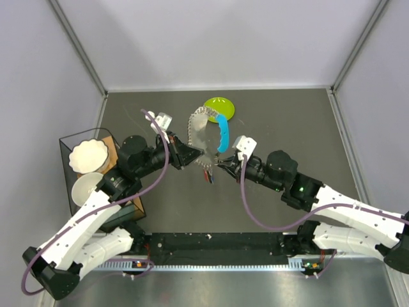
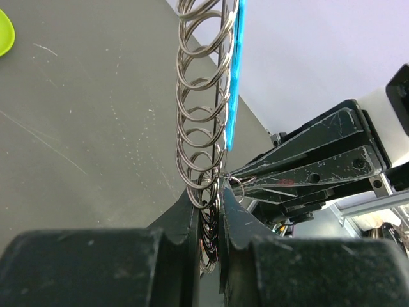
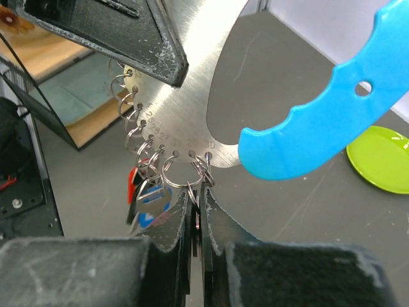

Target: Remove the keys from the keyring

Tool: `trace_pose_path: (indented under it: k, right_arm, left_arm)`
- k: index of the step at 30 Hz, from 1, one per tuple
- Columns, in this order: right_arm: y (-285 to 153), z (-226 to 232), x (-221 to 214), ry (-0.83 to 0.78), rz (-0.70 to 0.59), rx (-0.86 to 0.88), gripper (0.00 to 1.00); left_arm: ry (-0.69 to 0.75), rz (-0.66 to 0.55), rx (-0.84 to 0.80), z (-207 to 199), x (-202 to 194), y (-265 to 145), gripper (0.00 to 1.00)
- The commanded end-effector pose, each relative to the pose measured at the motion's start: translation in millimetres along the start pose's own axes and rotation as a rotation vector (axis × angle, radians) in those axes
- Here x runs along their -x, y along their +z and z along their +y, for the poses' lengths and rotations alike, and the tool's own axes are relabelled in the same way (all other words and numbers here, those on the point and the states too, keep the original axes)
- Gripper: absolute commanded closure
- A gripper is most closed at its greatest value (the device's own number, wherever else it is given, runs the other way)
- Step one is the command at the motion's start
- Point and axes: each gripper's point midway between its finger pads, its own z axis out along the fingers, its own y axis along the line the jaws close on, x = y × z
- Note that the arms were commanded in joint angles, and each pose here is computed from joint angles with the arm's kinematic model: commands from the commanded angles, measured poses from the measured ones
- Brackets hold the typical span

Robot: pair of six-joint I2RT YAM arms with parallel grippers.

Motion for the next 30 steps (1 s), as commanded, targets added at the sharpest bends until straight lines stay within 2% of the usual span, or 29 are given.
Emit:
trace_pose_path:
  k: [1,6,10,16,24,30]
  right_arm:
    - [-18.5,-23.5,33.7,-0.099,0.013,-0.096,1.00]
    - [-19.5,-19.4,32.7,-0.112,0.093,-0.061,1.00]
    - [-19.7,-10.8,23.9,-0.071,0.152,-0.018,1.00]
    - [-23.3,-6.2,17.3,-0.049,0.182,0.002,1.00]
    - [-25.3,4.4,18.5,-0.075,0.173,0.071,1.00]
    - [-26.3,10.2,33.5,-0.166,0.095,0.127,1.00]
  left_arm:
    - [0.045,-0.056,0.173,38.6,8.2,-3.0,0.91]
    - [0.105,-0.034,0.149,36.6,2.1,-7.8,0.61]
    - [0.146,-0.018,0.165,36.2,0.8,-18.4,0.48]
    - [0.190,0.020,0.122,28.1,-7.6,-27.2,0.46]
    - [0.360,0.012,-0.172,-14.5,-11.6,-24.5,0.52]
    - [0.480,0.020,-0.397,-43.1,-23.4,-29.9,0.53]
